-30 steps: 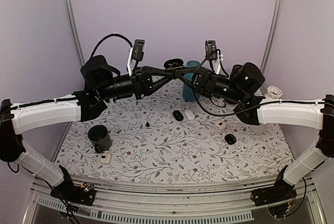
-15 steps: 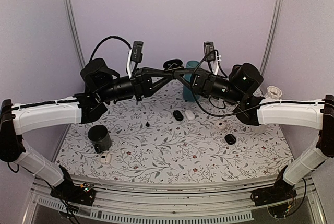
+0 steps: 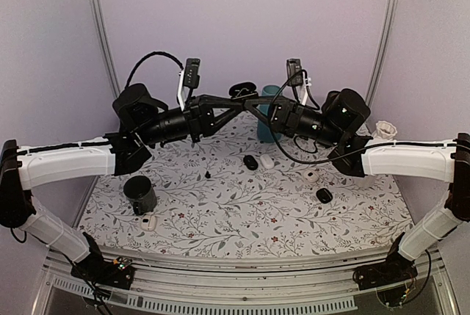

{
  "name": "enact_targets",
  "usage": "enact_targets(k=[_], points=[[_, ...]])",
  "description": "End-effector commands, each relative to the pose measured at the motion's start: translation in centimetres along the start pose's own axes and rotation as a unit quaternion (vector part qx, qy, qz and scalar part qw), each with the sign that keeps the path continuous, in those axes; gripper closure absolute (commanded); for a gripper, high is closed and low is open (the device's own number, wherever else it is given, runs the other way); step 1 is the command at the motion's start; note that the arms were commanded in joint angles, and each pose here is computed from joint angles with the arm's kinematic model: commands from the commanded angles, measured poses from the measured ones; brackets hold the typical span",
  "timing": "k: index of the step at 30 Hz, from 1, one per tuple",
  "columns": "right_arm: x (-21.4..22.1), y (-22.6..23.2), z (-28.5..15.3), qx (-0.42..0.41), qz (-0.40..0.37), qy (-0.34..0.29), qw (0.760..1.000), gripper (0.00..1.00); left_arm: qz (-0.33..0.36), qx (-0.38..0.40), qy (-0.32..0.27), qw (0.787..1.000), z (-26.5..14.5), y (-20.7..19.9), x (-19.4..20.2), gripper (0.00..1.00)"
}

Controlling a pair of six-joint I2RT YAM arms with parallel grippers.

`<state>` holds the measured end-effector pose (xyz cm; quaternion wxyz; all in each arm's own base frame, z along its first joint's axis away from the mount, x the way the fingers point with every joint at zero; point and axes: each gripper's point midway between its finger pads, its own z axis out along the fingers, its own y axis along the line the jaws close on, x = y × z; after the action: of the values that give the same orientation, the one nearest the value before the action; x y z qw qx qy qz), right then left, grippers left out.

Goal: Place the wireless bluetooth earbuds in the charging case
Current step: Adjust the charging case, then adjust the left earbud in the left side groove of the charging case.

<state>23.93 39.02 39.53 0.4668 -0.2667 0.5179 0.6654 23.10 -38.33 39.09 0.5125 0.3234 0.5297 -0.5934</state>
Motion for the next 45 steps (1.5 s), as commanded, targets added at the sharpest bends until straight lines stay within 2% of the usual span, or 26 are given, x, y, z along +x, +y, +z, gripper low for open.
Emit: enact_targets(k=[1,4,9,12,17,19,24,27,32,38,45], points=[[0.5,-0.2,-0.2,0.002,0.008,0.0,1.0,0.62,0.013,0.011,-0.028,0.999,-0.4,-1.5,-1.5,1.0],[0.4,-0.1,-0.2,0.001,0.007,-0.002,1.0,0.7,0.011,0.013,-0.024,1.0,-0.3,-1.5,-1.4,1.0],[0.3,0.0,-0.3,-0.002,0.004,-0.003,1.0,0.92,0.01,0.015,-0.019,1.0,-0.2,-1.4,-1.0,1.0],[0.3,0.1,-0.3,-0.001,0.001,-0.004,1.0,0.97,0.005,0.013,-0.008,1.0,-0.1,-1.3,-0.5,0.99],[0.2,0.2,-0.4,-0.001,-0.003,-0.005,1.0,0.97,0.005,-0.003,0.001,1.0,-0.6,-0.8,0.1,0.68],[0.1,0.1,-0.5,0.0,-0.004,-0.006,1.0,0.97,0.009,-0.014,0.004,1.0,-0.9,-0.7,0.2,0.58],[0.0,0.1,-0.8,0.002,-0.01,-0.008,1.0,0.97,0.011,-0.043,0.015,0.999,-2.2,-0.1,1.0,0.47],[0.4,0.2,-0.8,-0.003,-0.017,-0.001,1.0,0.97,0.016,-0.053,0.017,0.998,-3.2,-0.1,0.9,0.47],[1.1,0.2,-1.3,-0.008,-0.039,-0.001,0.999,0.97,0.041,-0.047,0.023,0.998,-4.3,-1.5,-0.1,0.59],[1.7,-0.1,-1.5,-0.012,-0.068,-0.004,0.998,0.97,0.058,-0.009,0.037,0.998,-4.1,-3.4,-1.2,0.66],[1.6,0.8,-1.7,-0.033,-0.111,-0.018,0.993,0.97,0.052,0.01,0.059,0.997,-3.1,-3.7,-1.3,0.68]])
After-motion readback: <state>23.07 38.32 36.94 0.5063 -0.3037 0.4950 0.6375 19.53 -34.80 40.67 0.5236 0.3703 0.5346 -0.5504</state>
